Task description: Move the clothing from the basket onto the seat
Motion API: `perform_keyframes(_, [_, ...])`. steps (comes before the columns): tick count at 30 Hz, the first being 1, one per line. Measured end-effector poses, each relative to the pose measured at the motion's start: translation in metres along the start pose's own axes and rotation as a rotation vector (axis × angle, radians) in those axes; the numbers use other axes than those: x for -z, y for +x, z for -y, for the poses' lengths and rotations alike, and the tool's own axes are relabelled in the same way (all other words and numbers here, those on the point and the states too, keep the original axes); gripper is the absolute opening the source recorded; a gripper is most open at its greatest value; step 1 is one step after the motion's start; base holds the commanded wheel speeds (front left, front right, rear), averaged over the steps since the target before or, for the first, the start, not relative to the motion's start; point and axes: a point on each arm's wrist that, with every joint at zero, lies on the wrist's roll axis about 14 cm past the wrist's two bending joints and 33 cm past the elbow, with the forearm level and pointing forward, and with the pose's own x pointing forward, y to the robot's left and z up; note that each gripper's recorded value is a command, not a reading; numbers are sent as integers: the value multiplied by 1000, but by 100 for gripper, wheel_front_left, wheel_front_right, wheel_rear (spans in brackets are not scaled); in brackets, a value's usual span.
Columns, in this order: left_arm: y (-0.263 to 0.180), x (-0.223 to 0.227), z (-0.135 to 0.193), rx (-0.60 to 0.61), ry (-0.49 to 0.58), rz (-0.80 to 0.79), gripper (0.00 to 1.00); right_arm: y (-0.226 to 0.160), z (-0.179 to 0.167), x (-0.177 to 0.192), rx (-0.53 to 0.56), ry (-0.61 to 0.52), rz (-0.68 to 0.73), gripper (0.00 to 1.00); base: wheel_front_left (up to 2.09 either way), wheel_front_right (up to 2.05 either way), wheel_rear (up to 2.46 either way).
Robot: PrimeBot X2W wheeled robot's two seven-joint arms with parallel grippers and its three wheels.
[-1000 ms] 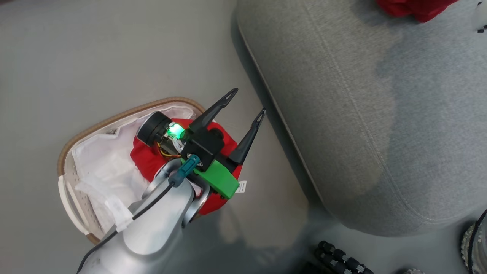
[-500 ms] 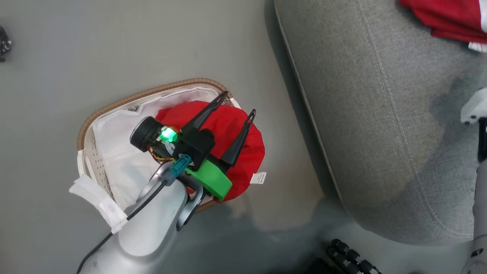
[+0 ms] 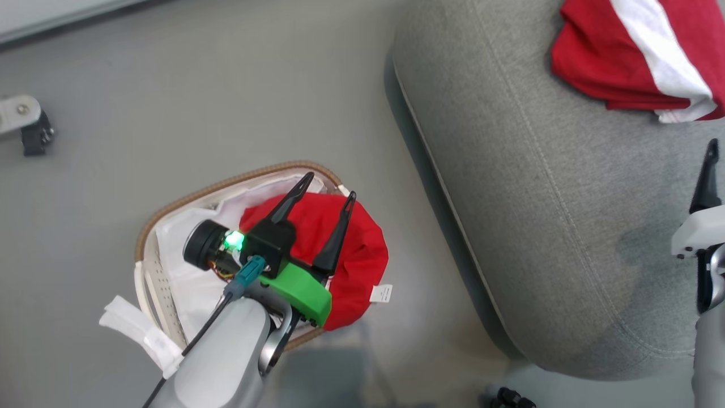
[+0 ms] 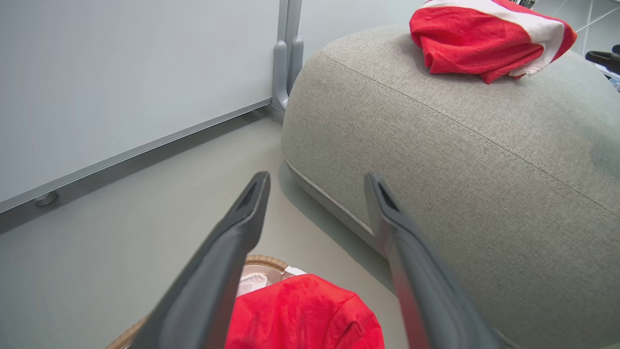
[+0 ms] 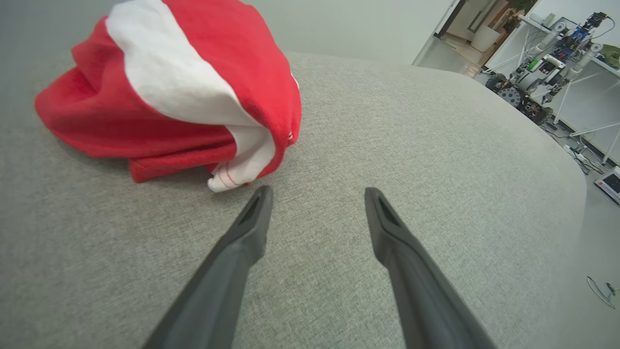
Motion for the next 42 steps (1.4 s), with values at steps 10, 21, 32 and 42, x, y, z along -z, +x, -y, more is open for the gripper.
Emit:
perform_keyframes(10, [-40, -28, -21, -192, 5, 49, 100, -25, -61, -75, -207, 102, 225, 100, 0, 0, 0])
perform_keyframes(21, [-118, -46, -76, -495, 13, 100, 100, -64, -149, -117, -465, 253, 318, 100, 0, 0, 0])
perform_keyframes(32, [-197, -48, -96, -714, 25, 127, 100, -101, -189, -116, -613, 334, 292, 100, 0, 0, 0])
perform_keyframes(42, [-238, -46, -85, -780, 38, 143, 100, -140, -197, -97, -687, 331, 245, 100, 0, 0, 0])
